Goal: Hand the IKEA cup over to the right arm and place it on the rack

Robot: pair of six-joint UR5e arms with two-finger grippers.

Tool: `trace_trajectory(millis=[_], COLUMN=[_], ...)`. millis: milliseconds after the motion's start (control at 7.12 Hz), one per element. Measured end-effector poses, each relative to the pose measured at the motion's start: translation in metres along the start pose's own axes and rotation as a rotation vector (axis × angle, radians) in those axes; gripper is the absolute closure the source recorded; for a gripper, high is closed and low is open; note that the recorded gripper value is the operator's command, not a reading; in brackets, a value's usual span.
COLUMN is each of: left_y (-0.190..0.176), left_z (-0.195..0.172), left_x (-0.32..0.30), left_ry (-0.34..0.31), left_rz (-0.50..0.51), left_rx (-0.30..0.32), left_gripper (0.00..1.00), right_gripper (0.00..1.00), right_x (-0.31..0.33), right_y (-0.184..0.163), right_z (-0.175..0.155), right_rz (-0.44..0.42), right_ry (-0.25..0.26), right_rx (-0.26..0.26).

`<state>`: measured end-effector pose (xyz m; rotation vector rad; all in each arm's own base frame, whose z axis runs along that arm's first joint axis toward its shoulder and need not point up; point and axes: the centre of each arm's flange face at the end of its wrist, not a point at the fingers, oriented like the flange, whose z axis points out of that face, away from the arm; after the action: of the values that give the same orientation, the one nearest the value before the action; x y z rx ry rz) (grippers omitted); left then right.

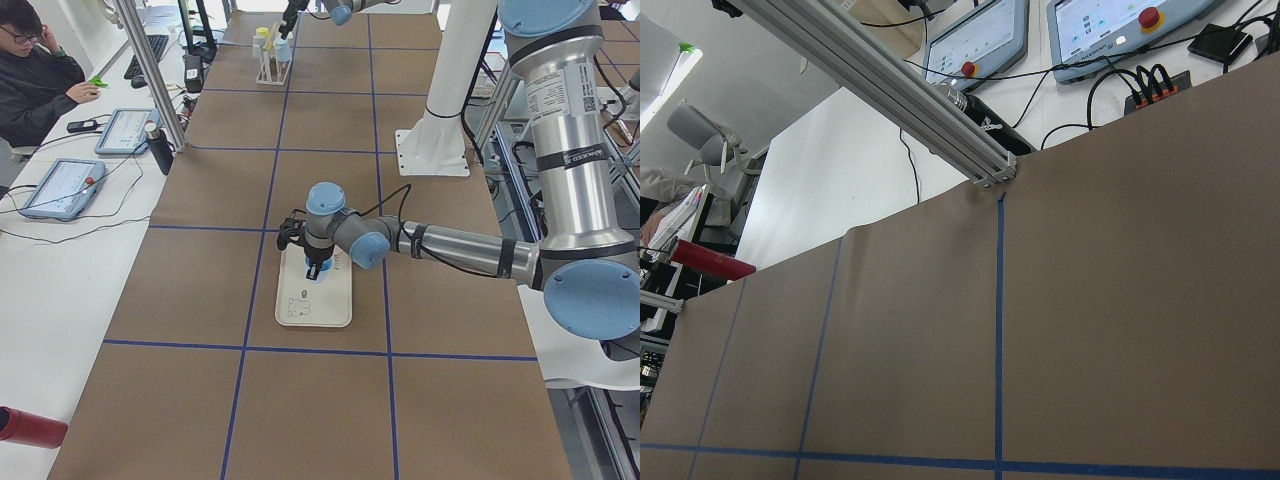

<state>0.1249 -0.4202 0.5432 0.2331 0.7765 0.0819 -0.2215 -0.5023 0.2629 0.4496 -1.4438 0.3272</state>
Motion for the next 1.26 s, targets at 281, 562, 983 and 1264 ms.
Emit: trace_trajectory(millis=[281, 562, 983, 1264], left_y=[-0.064, -0.112, -0.134, -0.145], left_z=[-0.034, -0.071, -0.106, -0.113], left_x=[0.028, 0.078, 0.152, 0.232], left_ry=[0.022, 0.132, 0.456, 0.654], left_rz=[-0.192, -0.384, -0.620, -0.769], left_rx=[0.156, 0.270, 0.364, 0.372], left_gripper=[1.00, 1.00, 1.00, 1.00], right_gripper=[0.00, 0.00, 0.00, 0.00], right_x=[0.000, -0.001, -0.028, -0.063], right_y=[0.000, 0.000, -0.003, 0.004], right_z=[0.000, -0.001, 0.001, 0.017], right_rz=[0.023, 0.049, 0.103, 0.192], right_ry=[-0.001, -0.003, -0.047, -0.105], right_rx=[0.000, 0.001, 0.033, 0.092])
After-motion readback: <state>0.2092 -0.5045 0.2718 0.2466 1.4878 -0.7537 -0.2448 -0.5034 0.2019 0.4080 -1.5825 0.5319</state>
